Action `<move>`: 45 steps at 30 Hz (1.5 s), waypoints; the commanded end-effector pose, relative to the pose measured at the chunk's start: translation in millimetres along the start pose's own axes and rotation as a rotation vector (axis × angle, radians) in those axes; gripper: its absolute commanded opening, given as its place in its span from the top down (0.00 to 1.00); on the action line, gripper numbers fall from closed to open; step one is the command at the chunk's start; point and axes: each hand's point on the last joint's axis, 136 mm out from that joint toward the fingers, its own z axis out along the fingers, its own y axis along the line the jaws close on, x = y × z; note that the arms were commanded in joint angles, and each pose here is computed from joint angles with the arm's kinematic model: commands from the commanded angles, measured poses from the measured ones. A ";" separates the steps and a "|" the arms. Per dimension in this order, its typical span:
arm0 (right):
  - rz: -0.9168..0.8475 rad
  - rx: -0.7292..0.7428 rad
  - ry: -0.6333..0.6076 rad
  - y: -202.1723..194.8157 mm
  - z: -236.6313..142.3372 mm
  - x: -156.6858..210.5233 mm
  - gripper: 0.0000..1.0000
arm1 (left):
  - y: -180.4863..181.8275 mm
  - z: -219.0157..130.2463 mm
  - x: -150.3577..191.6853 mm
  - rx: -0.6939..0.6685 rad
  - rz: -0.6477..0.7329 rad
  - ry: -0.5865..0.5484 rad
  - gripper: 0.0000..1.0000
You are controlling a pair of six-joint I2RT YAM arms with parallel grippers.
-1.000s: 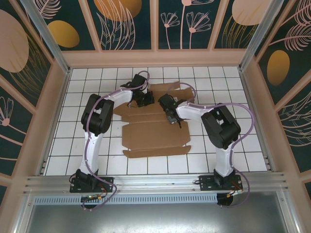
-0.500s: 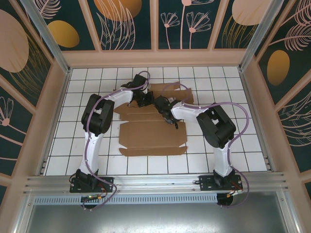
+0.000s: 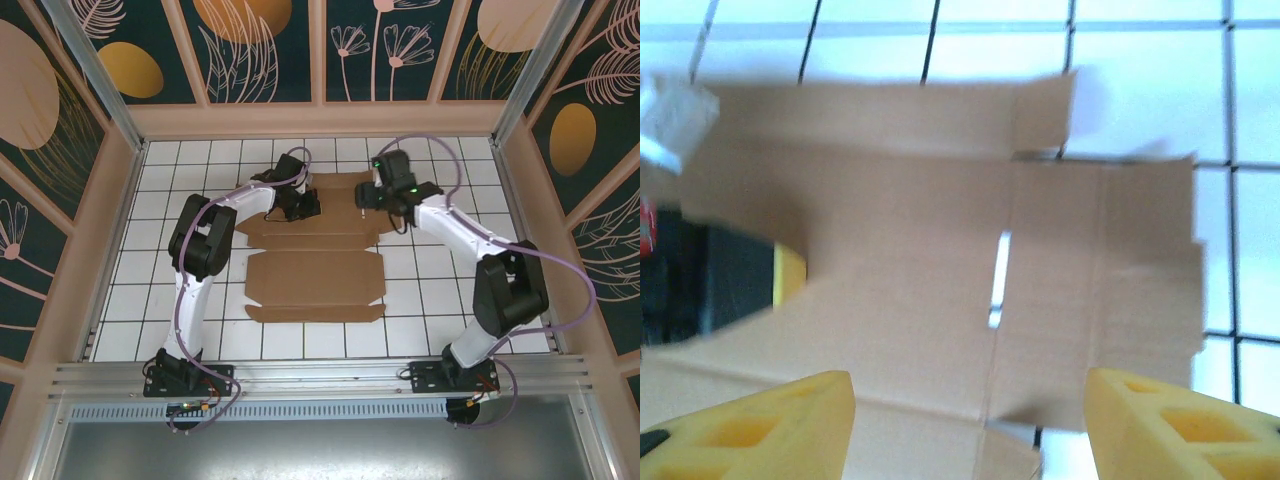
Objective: Fold the paper box
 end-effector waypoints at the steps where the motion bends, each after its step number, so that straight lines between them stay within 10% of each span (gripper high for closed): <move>1: 0.104 -0.090 0.015 -16.7 11.4 -4.3 0.38 | 5.1 4.5 10.6 -0.021 -0.024 0.039 1.00; 7: 0.328 -0.176 0.047 -75.7 47.2 -8.0 0.29 | 5.4 3.5 8.4 -0.005 -0.038 0.037 1.00; 23: 0.449 -0.388 0.250 -85.1 118.4 41.8 0.28 | 2.7 3.5 8.0 0.025 -0.039 0.048 1.00; 38: 0.497 -0.655 0.357 -37.2 117.6 70.2 0.37 | 5.6 4.9 7.9 0.029 -0.057 0.052 1.00; 45: 0.453 -0.445 0.303 -55.6 113.4 59.7 0.62 | 5.3 2.2 5.2 0.030 -0.056 0.042 1.00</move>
